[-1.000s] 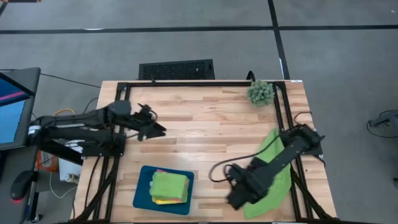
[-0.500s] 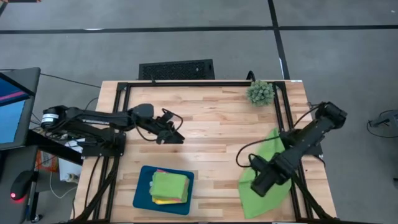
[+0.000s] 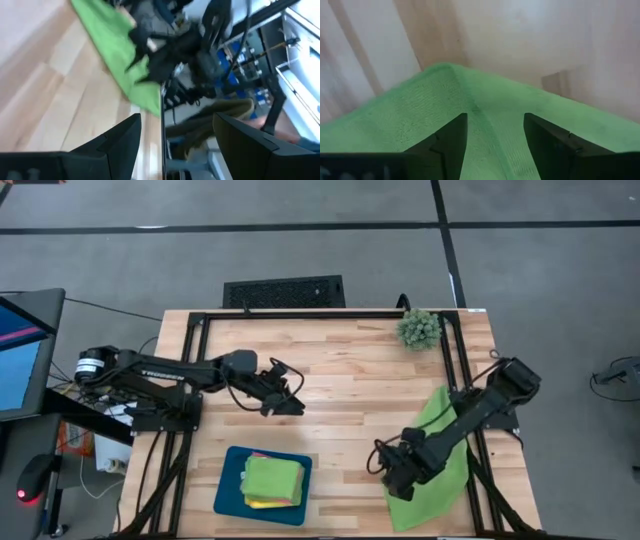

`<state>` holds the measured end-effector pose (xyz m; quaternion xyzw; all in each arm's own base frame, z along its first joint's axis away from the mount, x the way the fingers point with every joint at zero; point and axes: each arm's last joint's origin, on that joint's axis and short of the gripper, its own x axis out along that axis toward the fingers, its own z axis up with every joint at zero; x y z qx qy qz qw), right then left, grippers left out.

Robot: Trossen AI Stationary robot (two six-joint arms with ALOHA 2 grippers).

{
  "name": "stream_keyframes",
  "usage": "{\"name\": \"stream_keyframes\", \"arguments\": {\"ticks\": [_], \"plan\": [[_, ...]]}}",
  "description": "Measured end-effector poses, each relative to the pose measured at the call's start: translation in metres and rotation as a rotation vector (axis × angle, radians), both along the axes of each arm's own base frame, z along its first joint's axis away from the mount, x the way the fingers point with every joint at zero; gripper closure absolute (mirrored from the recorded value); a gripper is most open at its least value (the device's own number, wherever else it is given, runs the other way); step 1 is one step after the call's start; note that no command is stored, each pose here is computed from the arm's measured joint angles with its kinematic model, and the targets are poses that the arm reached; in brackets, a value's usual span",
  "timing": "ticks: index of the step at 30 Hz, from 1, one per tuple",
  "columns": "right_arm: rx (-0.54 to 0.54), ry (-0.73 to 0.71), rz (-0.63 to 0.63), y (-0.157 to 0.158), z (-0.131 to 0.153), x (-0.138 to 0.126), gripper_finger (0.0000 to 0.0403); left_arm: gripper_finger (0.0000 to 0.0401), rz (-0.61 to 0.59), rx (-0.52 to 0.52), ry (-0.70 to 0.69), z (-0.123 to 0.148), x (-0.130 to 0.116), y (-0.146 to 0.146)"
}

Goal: Fold microfiber towels
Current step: Fold the green microfiber towel

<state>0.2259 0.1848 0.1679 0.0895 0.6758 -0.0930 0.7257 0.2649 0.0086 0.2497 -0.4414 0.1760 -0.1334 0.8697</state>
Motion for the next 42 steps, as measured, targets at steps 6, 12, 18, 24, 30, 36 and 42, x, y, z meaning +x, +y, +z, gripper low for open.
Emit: {"name": "stream_keyframes", "arguments": {"ticks": [6, 12, 18, 24, 30, 36, 42], "plan": [[-0.03, 0.038, 0.063, 0.011, -0.024, 0.002, 0.0184, 0.016, 0.058, 0.053, -0.042, 0.017, 0.011, 0.001], [-0.049, 0.056, -0.022, 0.013, -0.033, 0.004, 0.0195, 0.016, 0.093, 0.081, -0.061, 0.021, 0.019, 0.003], [-0.048, 0.009, -0.08, 0.001, -0.023, 0.012, 0.0308, 0.016, 0.094, 0.1, 0.016, 0.011, 0.02, 0.003], [-0.028, -0.089, -0.04, -0.03, -0.002, 0.034, 0.0385, 0.016, 0.113, 0.136, 0.084, 0.004, 0.018, 0.004], [-0.111, -0.174, -0.107, -0.098, 0.006, 0.067, 0.0376, 0.016, 0.154, 0.16, 0.106, 0.002, 0.018, 0.006], [-0.091, -0.307, -0.183, -0.171, 0.01, 0.096, 0.0395, 0.016, 0.262, 0.299, 0.163, -0.005, 0.016, 0.011], [-0.1, -0.442, -0.298, -0.219, 0.015, 0.107, 0.0377, 0.016, 0.334, 0.331, 0.237, -0.016, 0.01, 0.028]]}}
